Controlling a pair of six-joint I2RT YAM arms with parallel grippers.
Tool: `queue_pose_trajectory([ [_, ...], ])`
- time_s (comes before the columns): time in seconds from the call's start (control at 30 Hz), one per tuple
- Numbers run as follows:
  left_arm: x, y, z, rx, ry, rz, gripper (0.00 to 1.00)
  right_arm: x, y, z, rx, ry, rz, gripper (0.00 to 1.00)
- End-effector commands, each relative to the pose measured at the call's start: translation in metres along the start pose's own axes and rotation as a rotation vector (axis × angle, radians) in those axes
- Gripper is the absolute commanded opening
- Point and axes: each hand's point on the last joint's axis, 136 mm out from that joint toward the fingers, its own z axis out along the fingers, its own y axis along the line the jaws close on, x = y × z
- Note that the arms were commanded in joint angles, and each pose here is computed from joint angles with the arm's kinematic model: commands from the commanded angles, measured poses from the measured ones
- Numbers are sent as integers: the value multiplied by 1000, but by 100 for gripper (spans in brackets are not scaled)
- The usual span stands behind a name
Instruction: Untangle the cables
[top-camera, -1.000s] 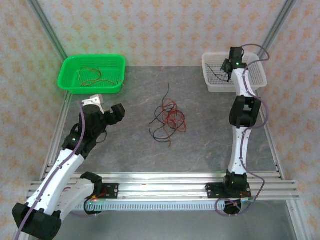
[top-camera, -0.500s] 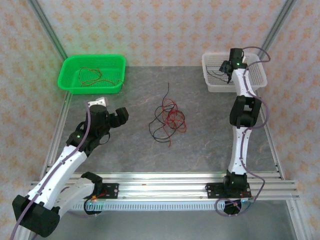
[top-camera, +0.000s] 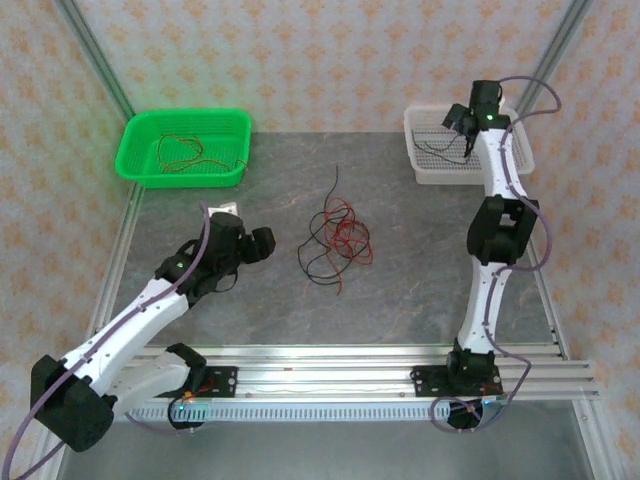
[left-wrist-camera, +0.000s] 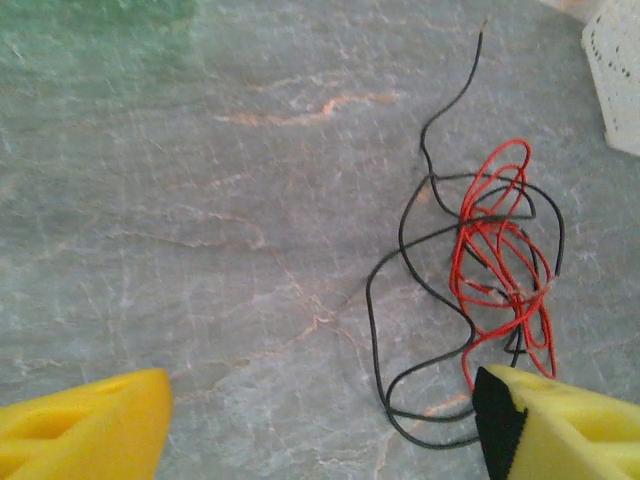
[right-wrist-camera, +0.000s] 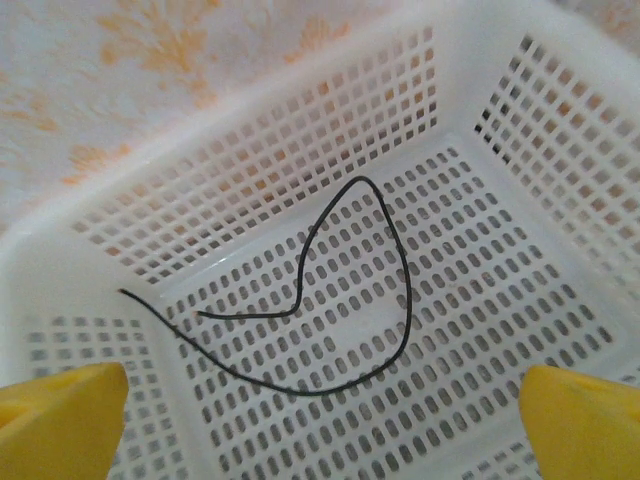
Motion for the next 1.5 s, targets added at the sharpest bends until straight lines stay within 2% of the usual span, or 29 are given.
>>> queue_pose_trajectory([
  [0.0,18,-7,13,10,47,10,77,-25,-5,-46,-6,-66,24,99],
  [0.23,60,-30,48,66,164,51,68,-27,0,-104,-81,-114,21,96],
  [0.47,79,-52,79,104,205,70,64,-6,14,-154,-166,-123,-29,91],
  [0.63,86,-55,101,83,214,88,62,17,27,-185,-228,-131,-63,89],
  [0.83,82,-46,127,-2,180,123,52,50,31,-209,-290,-112,-77,86],
  [1.03,78,-49,141,-8,142,119,44,82,23,-226,-323,-97,-60,84],
  [1.17,78,-45,149,-36,131,128,33,111,19,-232,-359,-61,-42,82],
  [1.4,63,-47,148,-62,88,147,1,161,14,-244,-421,6,-27,80],
  [1.47,51,-52,141,-65,63,150,0,176,20,-248,-452,32,-39,80],
])
